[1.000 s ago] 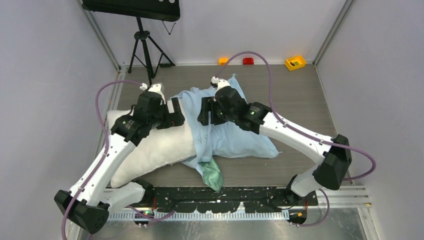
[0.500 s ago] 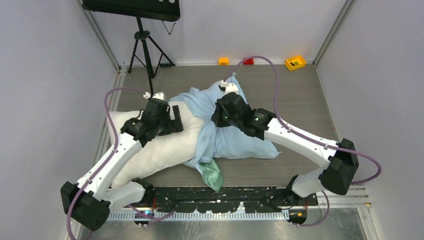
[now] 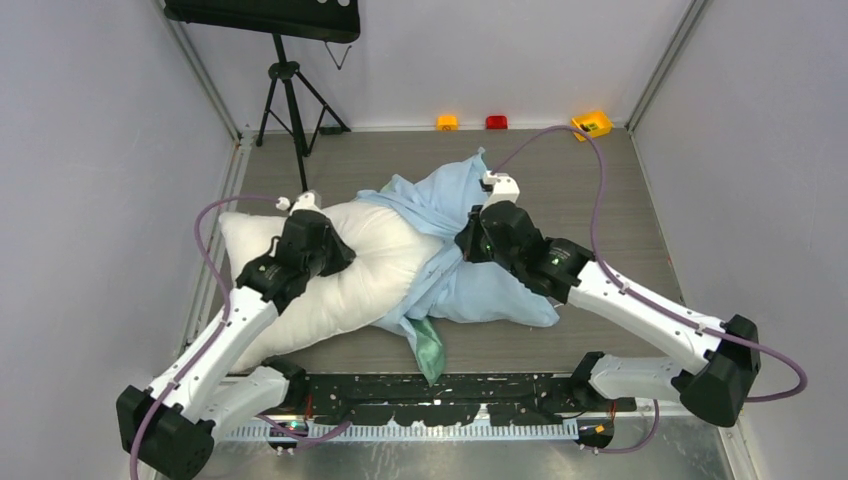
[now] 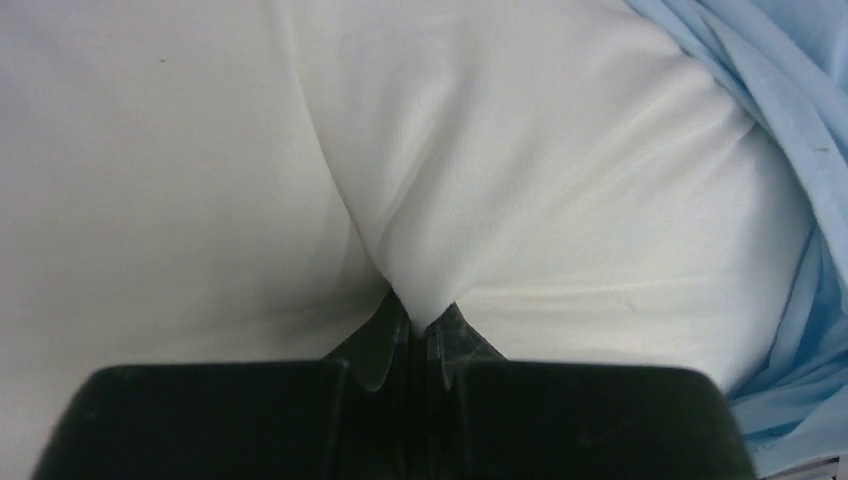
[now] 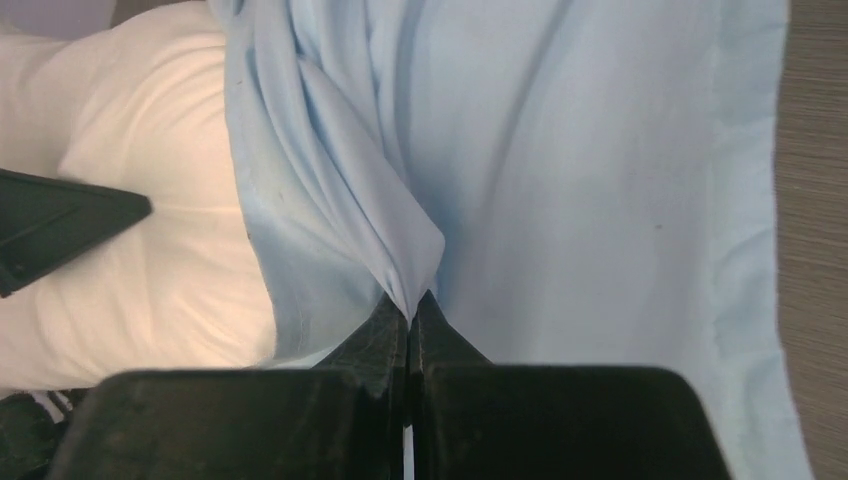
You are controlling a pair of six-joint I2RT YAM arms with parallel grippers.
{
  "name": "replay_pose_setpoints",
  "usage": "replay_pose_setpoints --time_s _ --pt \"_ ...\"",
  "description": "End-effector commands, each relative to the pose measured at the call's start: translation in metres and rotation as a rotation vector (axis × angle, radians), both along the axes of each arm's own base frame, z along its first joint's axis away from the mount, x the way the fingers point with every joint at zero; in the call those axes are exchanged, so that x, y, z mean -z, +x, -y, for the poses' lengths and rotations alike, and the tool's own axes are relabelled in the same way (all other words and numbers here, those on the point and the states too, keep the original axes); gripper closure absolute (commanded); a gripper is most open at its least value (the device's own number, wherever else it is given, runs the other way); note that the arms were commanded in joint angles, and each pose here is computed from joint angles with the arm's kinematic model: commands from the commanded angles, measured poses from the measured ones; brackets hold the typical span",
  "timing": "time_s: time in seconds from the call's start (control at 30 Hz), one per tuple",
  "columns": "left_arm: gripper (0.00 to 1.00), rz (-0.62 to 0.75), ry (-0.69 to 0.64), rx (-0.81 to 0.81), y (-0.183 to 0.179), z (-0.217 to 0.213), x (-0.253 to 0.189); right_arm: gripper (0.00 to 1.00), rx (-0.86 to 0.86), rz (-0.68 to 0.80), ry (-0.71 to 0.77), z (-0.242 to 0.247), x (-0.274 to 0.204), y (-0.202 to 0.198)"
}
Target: Remove the pillowcase from the pillow
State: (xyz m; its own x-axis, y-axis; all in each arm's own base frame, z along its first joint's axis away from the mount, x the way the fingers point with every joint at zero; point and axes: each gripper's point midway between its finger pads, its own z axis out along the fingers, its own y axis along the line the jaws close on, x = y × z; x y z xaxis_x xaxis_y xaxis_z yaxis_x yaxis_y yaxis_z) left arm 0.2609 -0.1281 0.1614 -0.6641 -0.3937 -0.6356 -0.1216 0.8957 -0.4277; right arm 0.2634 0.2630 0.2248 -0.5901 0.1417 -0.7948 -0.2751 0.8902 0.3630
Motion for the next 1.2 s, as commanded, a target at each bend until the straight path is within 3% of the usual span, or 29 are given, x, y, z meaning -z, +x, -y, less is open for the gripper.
replay_pose_setpoints --time_s 0.0,0.33,0.67,0.83,0.9,0.97,1.07,1.17 --pt "1.00 0.023 0.160 -0.131 0.000 -0.050 -0.018 1.00 0.215 0.090 -0.040 0.066 -0.020 0.016" --pt "1.00 0.124 0.255 -0.191 0.002 -0.088 -0.075 1.00 0.489 0.070 -0.071 0.173 -0.014 0.018" --pt "1.00 0.130 0.333 -0.276 -0.005 -0.112 -0.083 1.00 0.790 0.133 -0.136 0.241 -0.030 0.009" --pt "1.00 0.144 0.360 -0.288 -0.006 -0.118 -0.087 1.00 0.804 0.145 -0.161 0.248 -0.032 0.007" --pt "1.00 0.144 0.363 -0.296 -0.007 -0.119 -0.087 1.00 0.720 0.137 -0.167 0.236 -0.030 0.009" --pt "1.00 0.148 0.315 -0.271 -0.006 -0.110 -0.085 0.89 0.506 0.118 -0.162 0.205 -0.028 0.011" --pt "1.00 0.155 0.148 -0.163 -0.001 -0.073 -0.078 0.48 0.181 0.052 -0.080 0.148 -0.024 0.002" --pt "1.00 0.147 0.006 -0.090 0.004 -0.044 -0.067 0.34 0.096 -0.009 -0.071 0.133 -0.021 -0.004"
